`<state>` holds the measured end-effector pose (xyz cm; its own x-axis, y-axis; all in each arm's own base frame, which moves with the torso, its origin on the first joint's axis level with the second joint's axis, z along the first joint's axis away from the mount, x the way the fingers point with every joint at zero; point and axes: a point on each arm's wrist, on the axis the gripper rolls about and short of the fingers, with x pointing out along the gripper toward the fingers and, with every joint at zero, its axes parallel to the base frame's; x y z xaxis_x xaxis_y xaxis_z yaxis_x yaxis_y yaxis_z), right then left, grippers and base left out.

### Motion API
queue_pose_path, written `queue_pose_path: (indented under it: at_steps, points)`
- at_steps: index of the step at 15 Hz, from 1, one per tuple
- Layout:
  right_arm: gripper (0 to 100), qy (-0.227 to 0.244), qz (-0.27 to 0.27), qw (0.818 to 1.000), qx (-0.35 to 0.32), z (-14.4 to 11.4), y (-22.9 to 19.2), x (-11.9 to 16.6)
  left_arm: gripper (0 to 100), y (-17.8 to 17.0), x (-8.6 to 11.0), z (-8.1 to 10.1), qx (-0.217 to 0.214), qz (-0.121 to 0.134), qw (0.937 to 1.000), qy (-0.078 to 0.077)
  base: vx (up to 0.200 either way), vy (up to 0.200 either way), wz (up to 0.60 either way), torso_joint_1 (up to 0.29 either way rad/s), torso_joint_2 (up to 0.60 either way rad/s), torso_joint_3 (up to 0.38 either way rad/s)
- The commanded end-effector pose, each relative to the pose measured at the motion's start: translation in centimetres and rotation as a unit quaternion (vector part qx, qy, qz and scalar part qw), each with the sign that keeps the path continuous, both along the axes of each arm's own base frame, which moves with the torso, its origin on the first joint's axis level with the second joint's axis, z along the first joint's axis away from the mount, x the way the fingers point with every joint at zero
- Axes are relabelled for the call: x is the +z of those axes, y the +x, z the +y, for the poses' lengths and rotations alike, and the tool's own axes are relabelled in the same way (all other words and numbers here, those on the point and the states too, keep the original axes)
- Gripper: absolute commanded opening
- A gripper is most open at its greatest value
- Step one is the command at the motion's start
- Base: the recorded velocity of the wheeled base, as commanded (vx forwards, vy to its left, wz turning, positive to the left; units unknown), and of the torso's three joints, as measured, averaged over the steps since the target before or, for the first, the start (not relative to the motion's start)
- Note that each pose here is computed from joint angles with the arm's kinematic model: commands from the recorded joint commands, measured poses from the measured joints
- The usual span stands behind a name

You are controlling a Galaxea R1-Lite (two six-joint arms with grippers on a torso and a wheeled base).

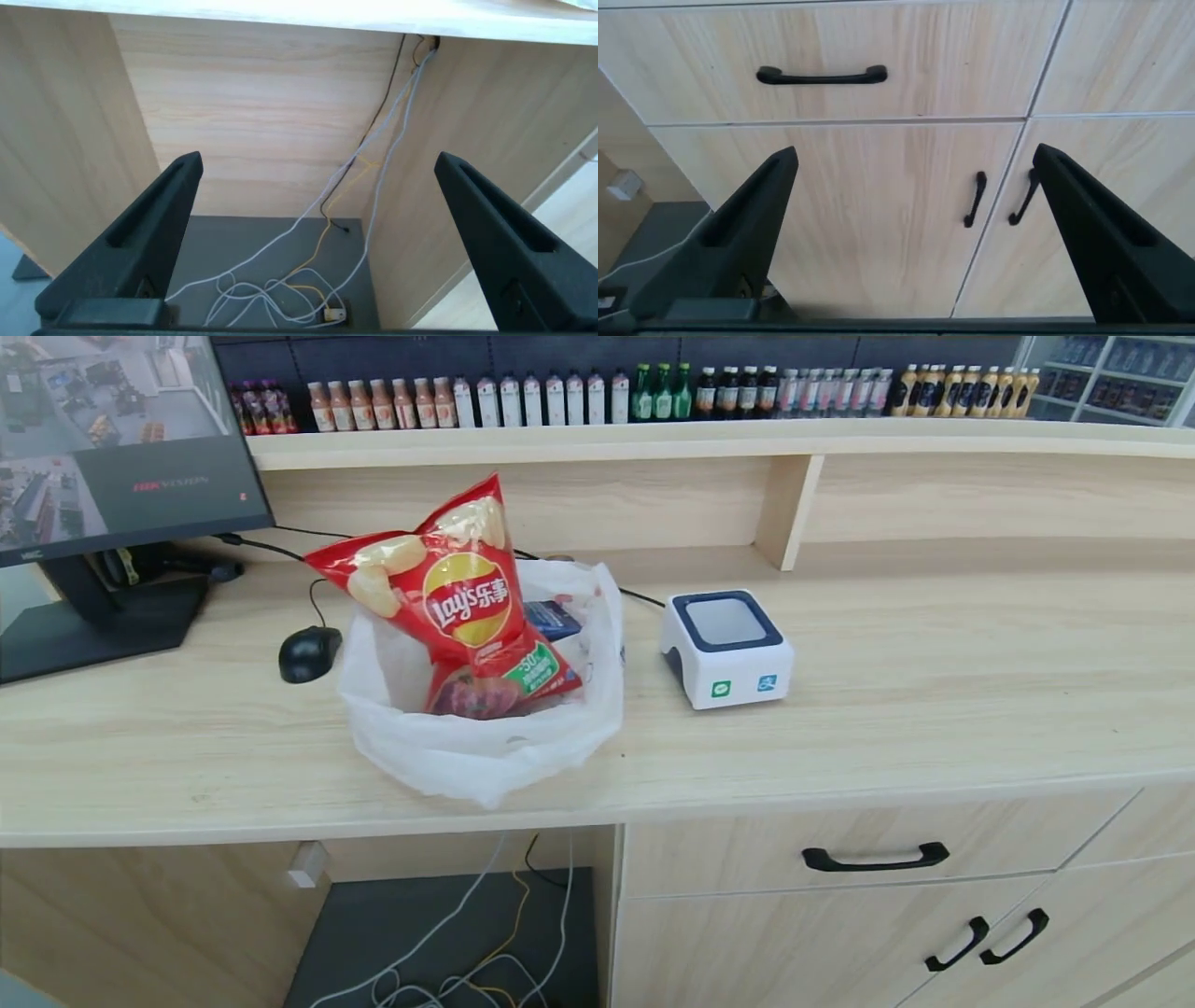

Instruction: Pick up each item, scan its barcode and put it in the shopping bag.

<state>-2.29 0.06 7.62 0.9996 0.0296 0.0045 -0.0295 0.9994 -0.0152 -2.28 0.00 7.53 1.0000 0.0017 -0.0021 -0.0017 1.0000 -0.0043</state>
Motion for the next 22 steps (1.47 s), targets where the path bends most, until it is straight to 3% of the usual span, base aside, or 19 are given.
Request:
queue_pose_path:
  at_steps: [1, 3, 22]
  points:
    - [100, 0.000, 0.001, 1.000, 0.000, 0.00, 0.01, 0.00, 100, 0.00, 0.00, 0.00, 0.000, 0.000, 1.0000, 0.000, 0.000, -0.200, 0.00, -0.002, 0.00, 0.002]
    - [100, 0.002, 0.001, 1.000, 0.000, 0.00, 0.01, 0.00, 100, 0.00, 0.00, 0.00, 0.000, 0.000, 1.0000, -0.001, 0.000, -0.200, 0.00, -0.002, 0.00, 0.002]
    - [100, 0.004, 0.001, 1.000, 0.001, 0.00, 0.01, 0.00, 100, 0.00, 0.02, 0.00, 0.000, -0.001, 1.0000, 0.001, 0.000, 0.000, 0.00, 0.000, 0.00, 0.000]
